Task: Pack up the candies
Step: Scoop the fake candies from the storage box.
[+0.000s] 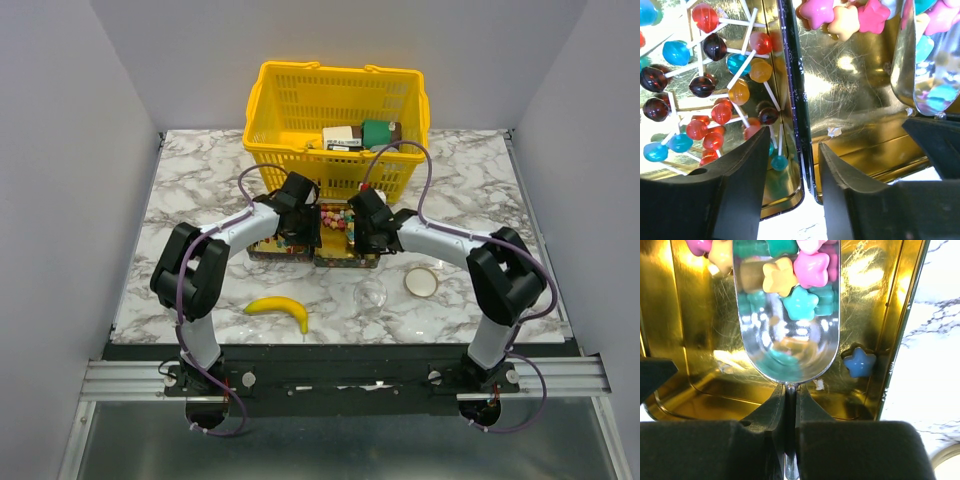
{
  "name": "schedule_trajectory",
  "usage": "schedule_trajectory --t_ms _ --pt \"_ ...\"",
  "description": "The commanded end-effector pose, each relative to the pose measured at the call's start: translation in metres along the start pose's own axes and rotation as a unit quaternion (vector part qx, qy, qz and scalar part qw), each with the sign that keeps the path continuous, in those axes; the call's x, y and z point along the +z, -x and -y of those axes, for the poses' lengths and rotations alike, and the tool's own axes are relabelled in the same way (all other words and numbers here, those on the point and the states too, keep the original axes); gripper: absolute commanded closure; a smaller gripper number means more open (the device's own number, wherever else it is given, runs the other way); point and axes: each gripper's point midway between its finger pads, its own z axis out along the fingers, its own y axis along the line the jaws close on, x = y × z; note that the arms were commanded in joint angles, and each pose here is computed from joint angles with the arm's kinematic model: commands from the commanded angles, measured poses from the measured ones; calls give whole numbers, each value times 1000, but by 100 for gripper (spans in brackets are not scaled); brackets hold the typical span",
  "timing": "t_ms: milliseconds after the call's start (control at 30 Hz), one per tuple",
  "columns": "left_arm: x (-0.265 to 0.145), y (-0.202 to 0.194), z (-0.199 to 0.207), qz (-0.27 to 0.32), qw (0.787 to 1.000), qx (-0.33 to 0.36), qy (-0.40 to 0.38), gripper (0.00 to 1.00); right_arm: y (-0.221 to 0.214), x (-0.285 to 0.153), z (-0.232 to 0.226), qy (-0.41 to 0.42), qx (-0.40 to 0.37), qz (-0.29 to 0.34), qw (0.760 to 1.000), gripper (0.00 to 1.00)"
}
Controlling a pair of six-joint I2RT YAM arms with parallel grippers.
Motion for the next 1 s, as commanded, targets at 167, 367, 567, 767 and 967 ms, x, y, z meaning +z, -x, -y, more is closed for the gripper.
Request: schedule_trajectory --t_ms 167,367,567,767,967 --pt "-30 38 16 59 998 10 -11 34 -5 -15 19 -4 -85 -5 996 99" --pt "-44 52 24 80 997 10 -20 24 -11 -24 19 22 -119 7 993 99" --pt "-56 59 27 94 995 11 -23 11 -8 -36 12 54 -145 36 987 99" --pt "-68 66 26 118 993 19 -22 1 4 -64 11 66 -144 73 985 99" --pt "-82 70 17 165 985 38 -13 1 13 -98 9 82 -140 97 982 99"
